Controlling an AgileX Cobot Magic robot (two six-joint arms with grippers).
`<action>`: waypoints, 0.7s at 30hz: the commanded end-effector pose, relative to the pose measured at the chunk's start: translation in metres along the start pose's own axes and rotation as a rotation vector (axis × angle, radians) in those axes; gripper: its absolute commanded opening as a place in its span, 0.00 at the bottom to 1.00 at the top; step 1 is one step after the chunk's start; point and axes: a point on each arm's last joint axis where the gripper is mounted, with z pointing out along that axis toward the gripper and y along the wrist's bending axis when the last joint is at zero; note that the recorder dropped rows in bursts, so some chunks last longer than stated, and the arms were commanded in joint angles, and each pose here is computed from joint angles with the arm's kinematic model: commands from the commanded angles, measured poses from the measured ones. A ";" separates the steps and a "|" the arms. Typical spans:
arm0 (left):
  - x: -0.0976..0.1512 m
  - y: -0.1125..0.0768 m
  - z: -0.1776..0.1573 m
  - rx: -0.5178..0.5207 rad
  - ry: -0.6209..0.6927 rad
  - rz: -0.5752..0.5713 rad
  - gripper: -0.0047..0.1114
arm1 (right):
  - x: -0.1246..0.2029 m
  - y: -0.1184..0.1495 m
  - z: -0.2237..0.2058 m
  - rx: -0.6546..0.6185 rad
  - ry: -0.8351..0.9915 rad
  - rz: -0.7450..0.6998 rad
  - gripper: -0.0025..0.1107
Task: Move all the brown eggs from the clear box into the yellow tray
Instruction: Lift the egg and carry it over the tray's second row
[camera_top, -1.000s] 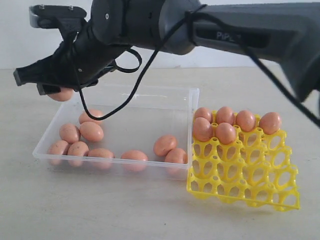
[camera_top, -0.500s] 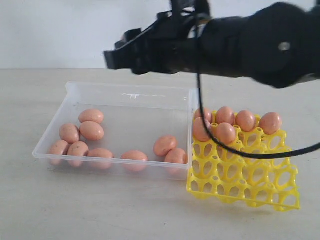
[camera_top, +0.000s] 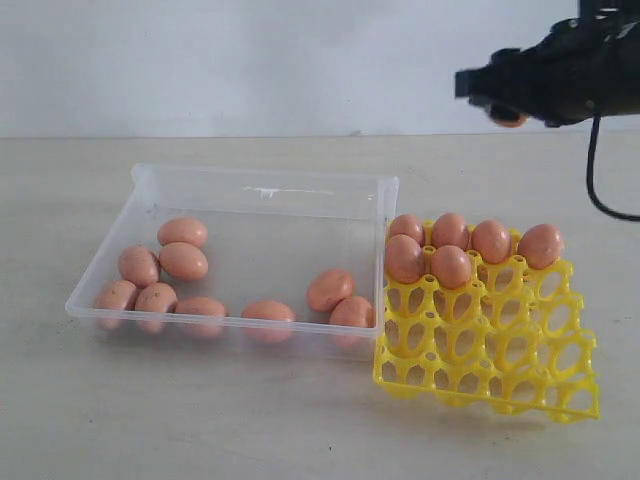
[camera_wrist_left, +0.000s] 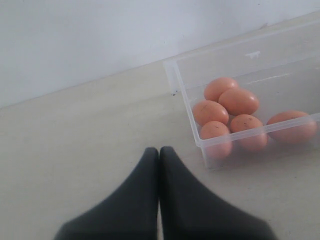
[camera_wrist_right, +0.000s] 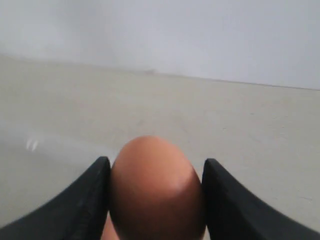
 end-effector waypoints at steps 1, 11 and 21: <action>-0.001 0.000 0.000 0.004 -0.011 -0.006 0.00 | -0.024 -0.028 -0.004 0.110 -0.215 0.215 0.02; -0.001 0.000 0.000 0.004 -0.011 -0.006 0.00 | -0.089 -0.005 -0.022 0.090 -0.424 -0.210 0.02; -0.001 0.000 0.000 0.004 -0.011 -0.006 0.00 | -0.118 0.037 -0.046 -0.106 -0.850 0.053 0.02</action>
